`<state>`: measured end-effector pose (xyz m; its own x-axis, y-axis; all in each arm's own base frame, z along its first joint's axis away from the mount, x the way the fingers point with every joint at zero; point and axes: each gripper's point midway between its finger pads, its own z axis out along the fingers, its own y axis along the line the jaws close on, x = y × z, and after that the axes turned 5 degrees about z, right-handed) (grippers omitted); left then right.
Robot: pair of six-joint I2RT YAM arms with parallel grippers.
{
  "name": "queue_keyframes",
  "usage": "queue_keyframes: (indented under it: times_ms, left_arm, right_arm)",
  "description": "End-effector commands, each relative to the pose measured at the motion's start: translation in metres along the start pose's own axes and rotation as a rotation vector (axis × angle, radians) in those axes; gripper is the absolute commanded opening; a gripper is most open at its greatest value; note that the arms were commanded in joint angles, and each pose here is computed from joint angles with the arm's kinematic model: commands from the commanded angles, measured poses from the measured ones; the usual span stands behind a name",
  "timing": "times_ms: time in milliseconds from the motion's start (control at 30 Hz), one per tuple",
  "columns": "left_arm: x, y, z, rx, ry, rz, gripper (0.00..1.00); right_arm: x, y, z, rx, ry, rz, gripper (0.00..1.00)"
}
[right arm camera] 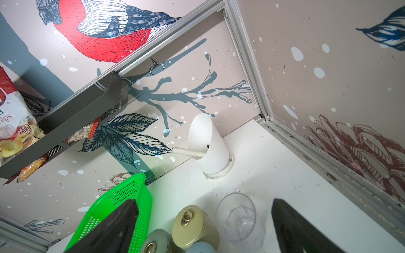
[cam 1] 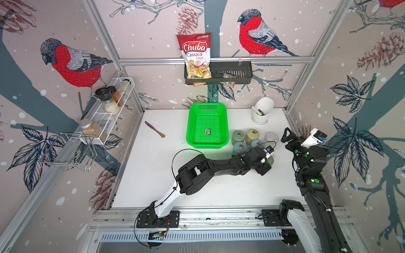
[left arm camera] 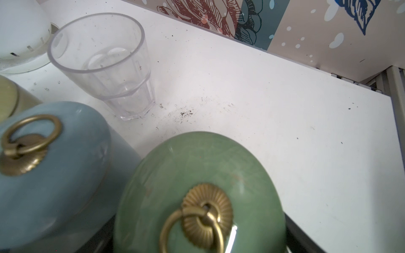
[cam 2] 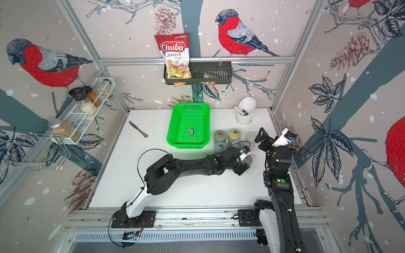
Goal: Take the tea canister out of the basket
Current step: Place the tea canister at the center of the board.
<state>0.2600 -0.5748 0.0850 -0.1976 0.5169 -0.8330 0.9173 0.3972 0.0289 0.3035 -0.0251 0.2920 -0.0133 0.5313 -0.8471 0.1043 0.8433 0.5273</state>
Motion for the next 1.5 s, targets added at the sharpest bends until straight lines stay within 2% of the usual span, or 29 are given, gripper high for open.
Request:
queue_keyframes:
  times_ms: [0,167,300,1467]
  left_arm:
    - [-0.0079,0.0005,0.0011,-0.008,-0.023,-0.015,0.38]
    - [-0.0069,0.0003,0.0018,-0.006,-0.020,-0.018,0.40]
    - [-0.0065,-0.0005,0.0027,-0.003,-0.018,-0.019,0.46]
    - [-0.0016,-0.0020,0.0029,-0.001,-0.002,-0.027,0.76]
  right_arm:
    - [-0.0047,0.0045,-0.0007,-0.021,-0.019,-0.005,1.00]
    - [-0.0042,0.0044,-0.0006,-0.022,-0.018,-0.006,1.00]
    - [-0.0047,0.0053,-0.0011,-0.026,-0.019,-0.007,1.00]
    - [-0.0049,0.0102,-0.0043,-0.057,-0.019,-0.020,1.00]
